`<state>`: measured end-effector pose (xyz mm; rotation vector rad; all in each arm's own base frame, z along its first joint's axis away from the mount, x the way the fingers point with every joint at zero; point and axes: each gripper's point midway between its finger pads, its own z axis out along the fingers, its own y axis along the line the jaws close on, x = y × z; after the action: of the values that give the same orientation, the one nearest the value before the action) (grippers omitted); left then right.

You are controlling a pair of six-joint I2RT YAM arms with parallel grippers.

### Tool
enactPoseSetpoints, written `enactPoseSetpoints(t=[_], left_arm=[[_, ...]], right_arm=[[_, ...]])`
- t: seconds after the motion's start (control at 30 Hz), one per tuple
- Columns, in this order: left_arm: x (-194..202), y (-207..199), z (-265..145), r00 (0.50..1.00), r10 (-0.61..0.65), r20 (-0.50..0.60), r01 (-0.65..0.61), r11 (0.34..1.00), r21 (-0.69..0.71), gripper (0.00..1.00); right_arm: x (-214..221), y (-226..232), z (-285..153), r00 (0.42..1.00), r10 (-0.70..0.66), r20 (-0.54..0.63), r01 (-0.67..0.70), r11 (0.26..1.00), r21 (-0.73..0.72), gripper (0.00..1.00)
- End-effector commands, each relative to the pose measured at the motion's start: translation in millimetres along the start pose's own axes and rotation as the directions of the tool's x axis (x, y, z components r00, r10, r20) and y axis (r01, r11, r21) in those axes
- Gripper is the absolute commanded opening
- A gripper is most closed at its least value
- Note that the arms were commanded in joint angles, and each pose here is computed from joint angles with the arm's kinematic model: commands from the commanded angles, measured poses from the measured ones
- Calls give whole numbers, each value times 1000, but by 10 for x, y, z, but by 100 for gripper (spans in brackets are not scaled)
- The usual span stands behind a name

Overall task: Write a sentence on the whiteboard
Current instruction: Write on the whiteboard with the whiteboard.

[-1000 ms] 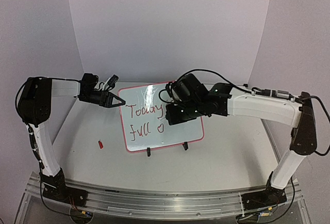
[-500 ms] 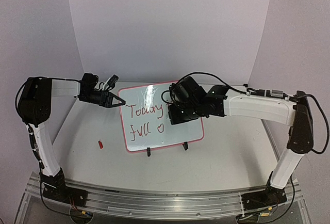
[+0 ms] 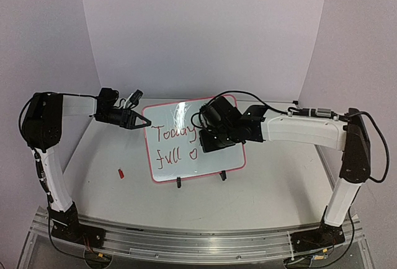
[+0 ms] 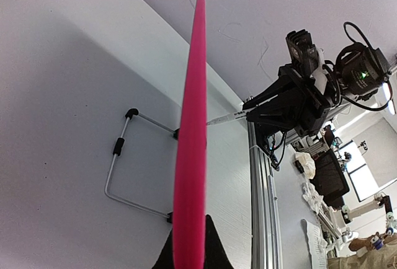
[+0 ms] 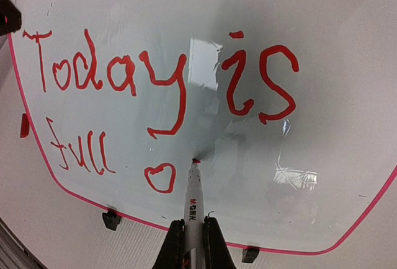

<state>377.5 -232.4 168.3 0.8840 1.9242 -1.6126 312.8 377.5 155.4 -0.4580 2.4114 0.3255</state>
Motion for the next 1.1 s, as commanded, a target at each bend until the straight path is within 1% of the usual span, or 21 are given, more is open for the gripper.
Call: enactPoseSetpoints(t=[0.0, 0.17, 0.5, 0.83, 1.07], left_arm=[[175, 196, 144, 997, 53, -63, -57, 996, -64, 0], [175, 193, 148, 997, 53, -64, -57, 996, -64, 0], [163, 178, 140, 996, 58, -63, -62, 996, -66, 0], [156, 168, 132, 996, 61, -62, -65, 996, -68, 0], [157, 169, 136, 996, 59, -62, -63, 996, -67, 0]], right_arm=[[-180, 35, 9, 999, 8, 47, -8, 1000, 6, 0], [-140, 62, 48, 1000, 5, 27, -5, 1000, -9, 0], [122, -3, 80, 998, 11, -59, -10, 1000, 3, 0], [325, -61, 116, 992, 38, -117, -36, 999, 16, 0], [446, -41, 119, 987, 44, -156, -44, 999, 0, 0]])
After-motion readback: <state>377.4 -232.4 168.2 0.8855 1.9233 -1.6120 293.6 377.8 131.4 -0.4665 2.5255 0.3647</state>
